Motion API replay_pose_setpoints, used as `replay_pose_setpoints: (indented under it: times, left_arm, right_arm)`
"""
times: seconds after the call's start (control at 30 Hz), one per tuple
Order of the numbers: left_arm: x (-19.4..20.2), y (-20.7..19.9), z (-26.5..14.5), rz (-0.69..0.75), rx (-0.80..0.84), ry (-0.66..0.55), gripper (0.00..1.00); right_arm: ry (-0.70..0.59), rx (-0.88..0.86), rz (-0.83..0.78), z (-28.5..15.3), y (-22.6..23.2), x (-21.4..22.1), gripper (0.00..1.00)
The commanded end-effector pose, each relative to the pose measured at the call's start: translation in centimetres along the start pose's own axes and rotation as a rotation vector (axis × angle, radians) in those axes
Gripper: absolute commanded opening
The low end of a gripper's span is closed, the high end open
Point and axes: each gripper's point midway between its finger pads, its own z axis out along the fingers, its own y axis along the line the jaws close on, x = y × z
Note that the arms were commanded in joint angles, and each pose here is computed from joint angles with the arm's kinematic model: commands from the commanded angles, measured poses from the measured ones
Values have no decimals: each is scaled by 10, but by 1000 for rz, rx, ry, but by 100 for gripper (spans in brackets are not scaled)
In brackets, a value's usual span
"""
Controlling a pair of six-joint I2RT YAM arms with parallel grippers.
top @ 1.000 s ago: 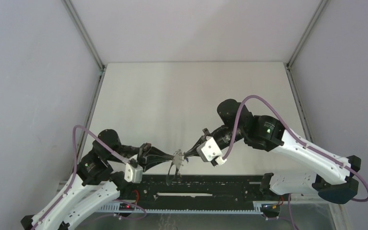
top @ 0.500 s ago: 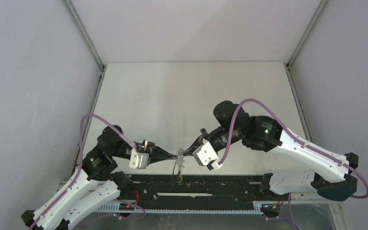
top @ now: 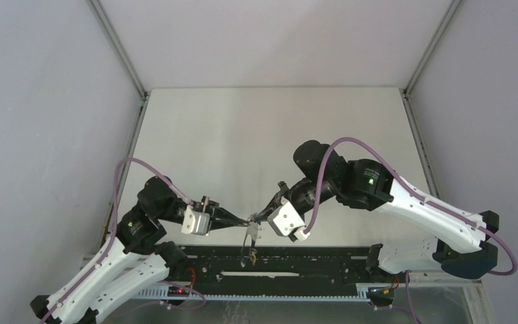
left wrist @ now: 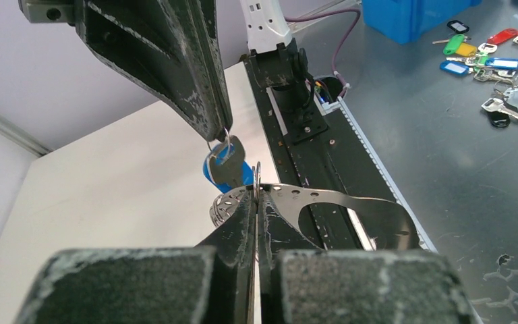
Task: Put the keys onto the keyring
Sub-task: Insert the key onto the keyring.
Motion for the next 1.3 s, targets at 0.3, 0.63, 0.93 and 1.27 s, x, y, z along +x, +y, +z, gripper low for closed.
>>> replay_pose_setpoints:
  times: [0.3, 0.63, 0.93, 1.27]
  left_arm:
    - [-26, -1, -4, 80, 14, -36, 0]
    - [-25, 0, -4, 81, 9, -32, 0]
    - [-24, 0, -4, 81, 6, -29, 0]
    - [-22, -1, -4, 79, 9, -22, 0]
  right_arm:
    - [-22, -35, -30, 8, -3, -12, 0]
    - [-13, -66, -15, 12, 3, -6, 0]
    - [-23, -79, -4, 16, 2, -7, 0]
    - [-24, -66, -13, 16, -1, -8, 0]
